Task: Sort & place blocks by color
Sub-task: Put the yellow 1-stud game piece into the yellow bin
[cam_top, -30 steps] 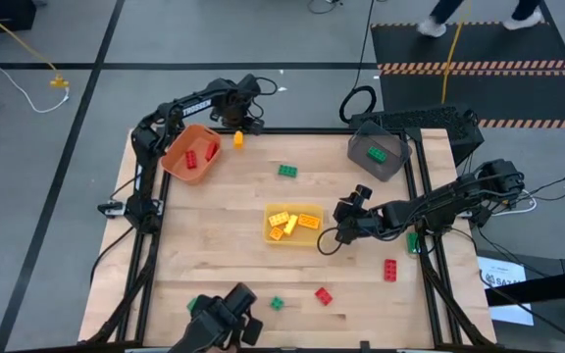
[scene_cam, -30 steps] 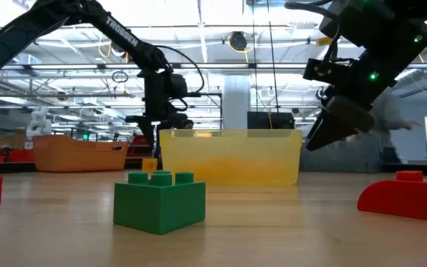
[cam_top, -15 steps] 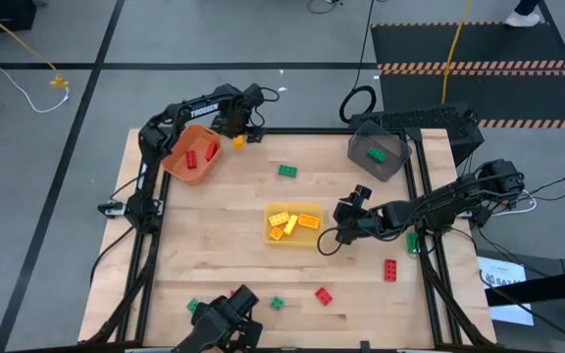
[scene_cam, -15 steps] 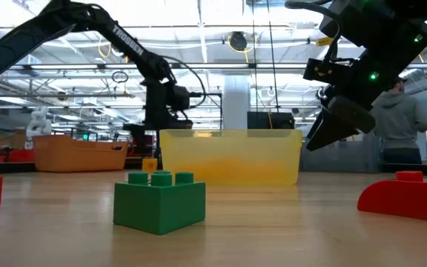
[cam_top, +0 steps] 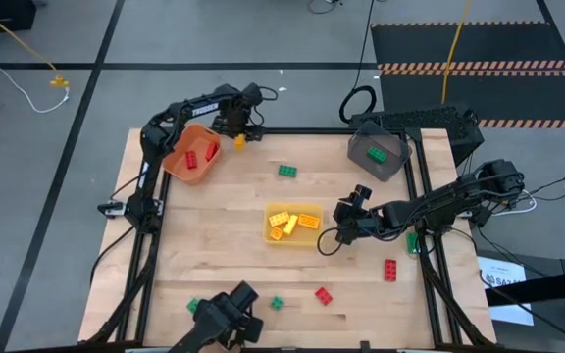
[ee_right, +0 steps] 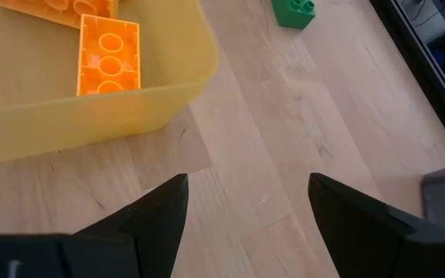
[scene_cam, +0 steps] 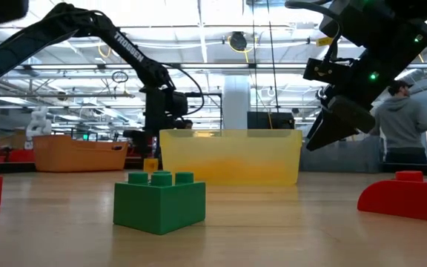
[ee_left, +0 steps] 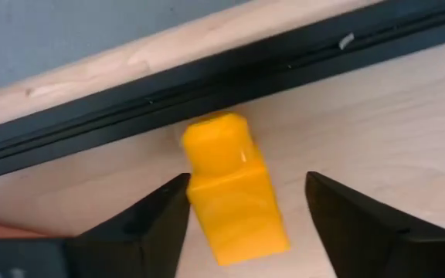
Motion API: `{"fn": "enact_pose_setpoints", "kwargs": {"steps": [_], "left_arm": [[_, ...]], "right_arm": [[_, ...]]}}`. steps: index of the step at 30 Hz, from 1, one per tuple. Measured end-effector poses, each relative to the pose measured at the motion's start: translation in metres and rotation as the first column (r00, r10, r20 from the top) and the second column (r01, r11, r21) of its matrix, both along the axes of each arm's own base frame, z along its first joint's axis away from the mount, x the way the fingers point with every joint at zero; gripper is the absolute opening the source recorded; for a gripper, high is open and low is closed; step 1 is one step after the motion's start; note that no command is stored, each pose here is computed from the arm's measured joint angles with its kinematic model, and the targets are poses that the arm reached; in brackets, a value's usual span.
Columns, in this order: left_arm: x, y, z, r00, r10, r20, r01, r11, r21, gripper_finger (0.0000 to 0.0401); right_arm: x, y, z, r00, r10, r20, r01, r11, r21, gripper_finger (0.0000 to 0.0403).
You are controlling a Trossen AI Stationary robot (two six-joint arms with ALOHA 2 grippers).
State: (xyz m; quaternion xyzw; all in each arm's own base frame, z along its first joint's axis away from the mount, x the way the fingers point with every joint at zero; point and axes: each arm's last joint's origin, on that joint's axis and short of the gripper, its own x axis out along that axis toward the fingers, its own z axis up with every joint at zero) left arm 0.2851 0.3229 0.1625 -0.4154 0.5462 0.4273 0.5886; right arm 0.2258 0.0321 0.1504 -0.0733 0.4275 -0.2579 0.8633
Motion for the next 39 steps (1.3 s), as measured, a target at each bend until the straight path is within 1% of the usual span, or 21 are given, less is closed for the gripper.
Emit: {"fn": "enact_pose_setpoints", "kwargs": {"steps": [7, 11, 14, 19, 22, 24, 26, 29, 32, 35, 37, 39], "left_arm": [[0.005, -0.005, 0.000, 0.999, -0.033, -0.001, 0.033, 0.999, 0.001, 0.0140], [0.007, -0.007, 0.000, 0.996, -0.088, -0.003, 0.088, 0.996, 0.002, 0.0137], [0.009, -0.011, 0.002, 0.987, -0.163, -0.006, 0.163, 0.986, -0.014, 0.0137], [0.017, -0.030, 0.017, 0.953, -0.304, 0.010, 0.304, 0.952, -0.031, 0.0137], [0.027, -0.046, 0.033, 0.924, -0.382, 0.023, 0.382, 0.924, -0.001, 0.0138], [0.035, -0.061, 0.047, 0.898, -0.438, 0.036, 0.437, 0.899, 0.031, 0.0145], [0.043, -0.077, 0.061, 0.865, -0.499, 0.049, 0.495, 0.866, 0.067, 0.0153], [0.055, -0.107, 0.083, 0.807, -0.586, 0.066, 0.577, 0.808, 0.122, 0.0158], [0.067, -0.142, 0.103, 0.746, -0.660, 0.090, 0.639, 0.747, 0.184, 0.0155], [0.083, -0.179, 0.116, 0.666, -0.736, 0.120, 0.695, 0.671, 0.259, 0.0145], [0.094, -0.205, 0.119, 0.613, -0.779, 0.133, 0.728, 0.623, 0.286, 0.0143], [0.103, -0.230, 0.121, 0.570, -0.808, 0.152, 0.748, 0.587, 0.310, 0.0146]], "right_arm": [[0.000, 0.000, 0.000, 1.000, -0.004, 0.002, 0.004, 1.000, 0.003, 0.0258], [0.000, 0.000, 0.000, 1.000, -0.005, 0.002, 0.005, 1.000, 0.003, 0.0258], [0.000, 0.000, 0.000, 1.000, -0.005, 0.001, 0.005, 1.000, 0.003, 0.0258], [-0.001, 0.000, 0.000, 1.000, -0.002, -0.011, 0.002, 1.000, -0.004, 0.0258], [-0.002, -0.001, -0.001, 1.000, -0.004, -0.018, 0.003, 1.000, -0.009, 0.0258], [-0.002, -0.001, -0.001, 1.000, -0.005, -0.019, 0.005, 1.000, -0.013, 0.0258], [-0.002, -0.001, -0.001, 1.000, -0.008, -0.018, 0.008, 1.000, -0.018, 0.0258], [-0.003, -0.001, -0.001, 1.000, -0.017, -0.024, 0.016, 0.999, -0.037, 0.0258], [-0.004, -0.002, -0.001, 0.999, -0.025, -0.036, 0.023, 0.999, -0.046, 0.0258], [-0.006, -0.003, -0.002, 0.998, -0.044, -0.048, 0.041, 0.997, -0.063, 0.0258], [-0.006, -0.003, -0.002, 0.998, -0.046, -0.049, 0.043, 0.997, -0.064, 0.0258], [-0.006, -0.003, -0.002, 0.998, -0.046, -0.049, 0.043, 0.997, -0.063, 0.0258]]}}
